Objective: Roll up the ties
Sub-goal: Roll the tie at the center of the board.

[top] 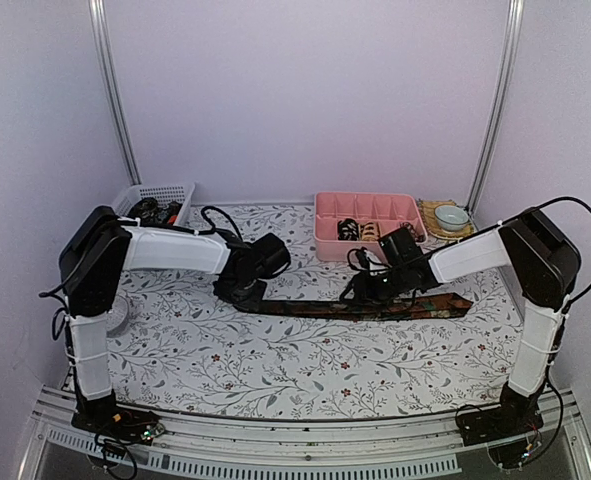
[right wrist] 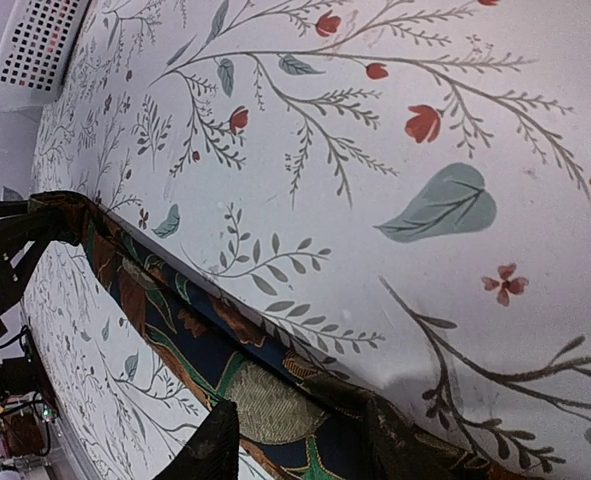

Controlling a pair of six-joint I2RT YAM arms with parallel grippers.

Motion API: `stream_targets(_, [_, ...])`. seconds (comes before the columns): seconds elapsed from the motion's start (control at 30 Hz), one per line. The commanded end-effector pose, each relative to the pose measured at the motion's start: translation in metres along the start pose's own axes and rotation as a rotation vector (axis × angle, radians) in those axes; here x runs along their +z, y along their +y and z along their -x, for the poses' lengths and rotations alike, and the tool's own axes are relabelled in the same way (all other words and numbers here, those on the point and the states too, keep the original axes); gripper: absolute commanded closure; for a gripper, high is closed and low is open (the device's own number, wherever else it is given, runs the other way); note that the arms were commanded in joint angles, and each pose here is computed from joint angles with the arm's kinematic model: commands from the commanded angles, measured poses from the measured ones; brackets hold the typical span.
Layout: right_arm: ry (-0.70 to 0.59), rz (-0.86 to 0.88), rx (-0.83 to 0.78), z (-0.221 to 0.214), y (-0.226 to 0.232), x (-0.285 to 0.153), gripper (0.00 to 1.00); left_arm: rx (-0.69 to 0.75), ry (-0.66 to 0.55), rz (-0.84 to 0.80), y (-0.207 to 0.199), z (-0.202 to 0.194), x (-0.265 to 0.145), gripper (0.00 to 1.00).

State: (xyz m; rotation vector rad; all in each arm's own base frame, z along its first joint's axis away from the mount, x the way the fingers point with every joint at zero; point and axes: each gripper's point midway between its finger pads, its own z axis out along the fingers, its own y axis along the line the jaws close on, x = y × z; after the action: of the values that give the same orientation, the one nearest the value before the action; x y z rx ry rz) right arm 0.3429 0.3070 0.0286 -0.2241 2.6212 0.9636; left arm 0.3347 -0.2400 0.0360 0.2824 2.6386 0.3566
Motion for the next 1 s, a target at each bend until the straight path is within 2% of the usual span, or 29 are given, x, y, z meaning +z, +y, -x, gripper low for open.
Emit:
stream_targets(0.0, [-0.047,-0.105,0.074,-0.012,-0.019,-0.023,0.57,0.113,0.010,0.220,0.008,-0.004,-0.006,0.82])
stream_targets(0.33, [-0.055,-0.067,0.091,-0.012,-0.010,-0.029,0.55,0.212,-0.015,0.392,-0.012,0.004,-0.019,0.82])
stream_targets(0.97, [-0.056,-0.060,0.087,-0.014,-0.005,-0.038,0.55,0.265,-0.037,0.367,-0.061,0.004,-0.007,0.80])
